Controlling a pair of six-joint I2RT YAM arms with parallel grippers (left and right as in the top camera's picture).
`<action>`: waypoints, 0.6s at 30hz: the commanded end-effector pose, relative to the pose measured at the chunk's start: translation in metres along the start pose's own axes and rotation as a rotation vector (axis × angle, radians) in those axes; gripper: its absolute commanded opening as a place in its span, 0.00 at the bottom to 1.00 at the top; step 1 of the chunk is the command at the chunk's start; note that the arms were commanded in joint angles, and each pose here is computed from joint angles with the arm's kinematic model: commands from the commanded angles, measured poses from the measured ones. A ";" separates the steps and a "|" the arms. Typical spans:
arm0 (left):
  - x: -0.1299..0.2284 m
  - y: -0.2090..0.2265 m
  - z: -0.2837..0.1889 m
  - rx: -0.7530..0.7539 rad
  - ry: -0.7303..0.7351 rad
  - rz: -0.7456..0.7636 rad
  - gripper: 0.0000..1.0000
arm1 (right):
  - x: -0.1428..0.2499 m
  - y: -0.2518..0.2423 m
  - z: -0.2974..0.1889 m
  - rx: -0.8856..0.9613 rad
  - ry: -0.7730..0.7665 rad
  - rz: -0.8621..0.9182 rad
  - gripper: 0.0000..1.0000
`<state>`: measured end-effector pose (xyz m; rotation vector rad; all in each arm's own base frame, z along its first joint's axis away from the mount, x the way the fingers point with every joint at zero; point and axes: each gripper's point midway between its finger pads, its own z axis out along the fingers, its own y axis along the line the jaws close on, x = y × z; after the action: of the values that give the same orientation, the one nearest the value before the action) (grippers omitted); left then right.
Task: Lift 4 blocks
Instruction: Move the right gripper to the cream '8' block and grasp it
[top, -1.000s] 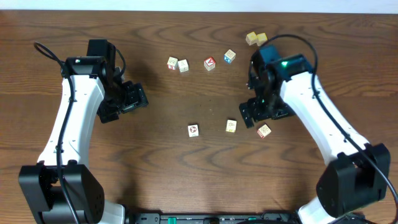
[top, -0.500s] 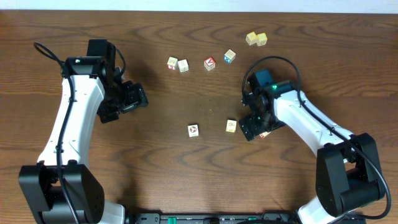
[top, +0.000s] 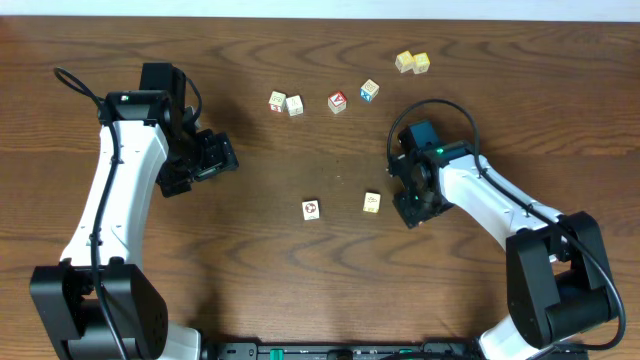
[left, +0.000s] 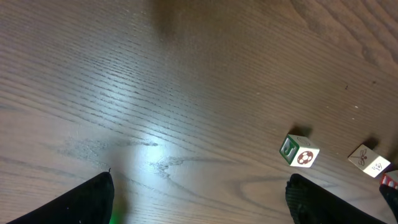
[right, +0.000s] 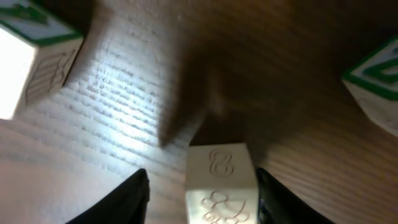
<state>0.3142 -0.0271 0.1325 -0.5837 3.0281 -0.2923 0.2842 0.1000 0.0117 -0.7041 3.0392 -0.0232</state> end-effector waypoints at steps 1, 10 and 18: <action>0.000 0.002 0.000 -0.009 -0.004 0.001 0.88 | 0.004 -0.002 0.006 0.008 0.005 0.020 0.50; 0.000 0.002 0.000 -0.008 -0.005 0.001 0.89 | 0.002 -0.002 0.006 0.012 -0.004 0.054 0.41; 0.000 0.002 0.000 -0.008 -0.004 0.001 0.89 | -0.001 -0.002 0.006 0.008 -0.017 0.134 0.27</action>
<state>0.3147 -0.0271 0.1325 -0.5831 3.0262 -0.2927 0.2861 0.1002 0.0067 -0.5751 3.0469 -0.0205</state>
